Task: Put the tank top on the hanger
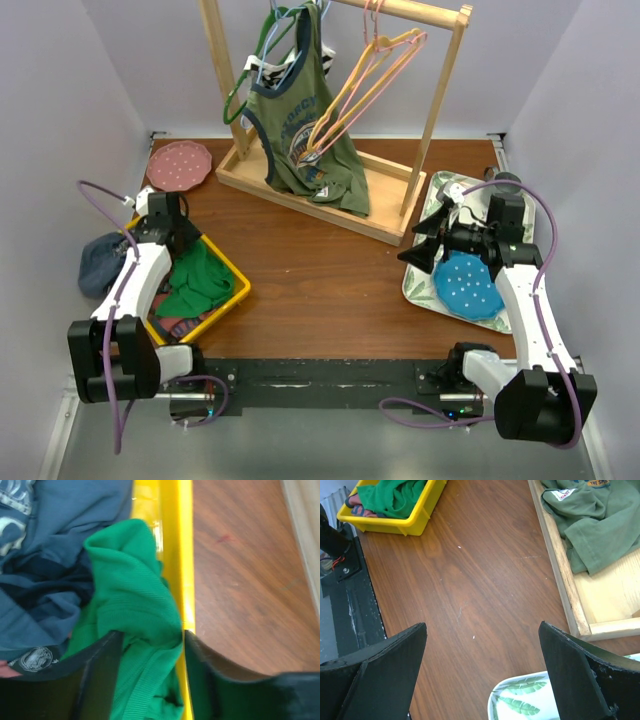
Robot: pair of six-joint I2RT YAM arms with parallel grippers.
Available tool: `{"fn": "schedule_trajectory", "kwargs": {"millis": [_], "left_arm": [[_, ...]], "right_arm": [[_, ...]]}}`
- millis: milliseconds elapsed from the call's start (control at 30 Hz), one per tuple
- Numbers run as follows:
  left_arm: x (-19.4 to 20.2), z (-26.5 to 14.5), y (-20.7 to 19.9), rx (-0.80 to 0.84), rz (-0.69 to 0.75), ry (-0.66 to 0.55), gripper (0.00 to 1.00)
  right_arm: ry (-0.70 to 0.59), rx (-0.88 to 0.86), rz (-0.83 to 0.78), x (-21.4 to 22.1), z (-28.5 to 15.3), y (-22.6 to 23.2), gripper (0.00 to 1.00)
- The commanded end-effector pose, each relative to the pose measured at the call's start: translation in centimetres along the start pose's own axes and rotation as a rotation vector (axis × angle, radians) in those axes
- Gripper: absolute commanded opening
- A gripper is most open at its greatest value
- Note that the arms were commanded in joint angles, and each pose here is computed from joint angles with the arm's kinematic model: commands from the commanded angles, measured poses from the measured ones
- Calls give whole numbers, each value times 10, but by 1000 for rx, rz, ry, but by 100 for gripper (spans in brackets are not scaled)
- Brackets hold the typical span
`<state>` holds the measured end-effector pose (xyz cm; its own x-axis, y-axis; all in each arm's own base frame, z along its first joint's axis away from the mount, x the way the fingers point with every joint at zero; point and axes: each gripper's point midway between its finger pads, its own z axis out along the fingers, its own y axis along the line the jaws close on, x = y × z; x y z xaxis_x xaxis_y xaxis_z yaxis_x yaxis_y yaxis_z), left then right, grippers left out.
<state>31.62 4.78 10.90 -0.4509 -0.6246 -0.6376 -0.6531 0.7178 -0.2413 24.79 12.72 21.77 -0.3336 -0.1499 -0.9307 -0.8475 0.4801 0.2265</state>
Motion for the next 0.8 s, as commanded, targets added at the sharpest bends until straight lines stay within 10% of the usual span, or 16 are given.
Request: {"fn": "schedule_trajectory", "kwargs": {"millis": [0,267,767], "left_arm": [[-19,-3,7,-62,12,-56,34],[-58,-47,-10,69,24,-205,1],[-154,-225,-89,612,88,-557,0]], "right_arm": [[-35,-26,-77,-21,-3,8,98],[-31,-29,-75,-20,-2,7,99],[-27,-21,-81,-19,-3,5,99]]}}
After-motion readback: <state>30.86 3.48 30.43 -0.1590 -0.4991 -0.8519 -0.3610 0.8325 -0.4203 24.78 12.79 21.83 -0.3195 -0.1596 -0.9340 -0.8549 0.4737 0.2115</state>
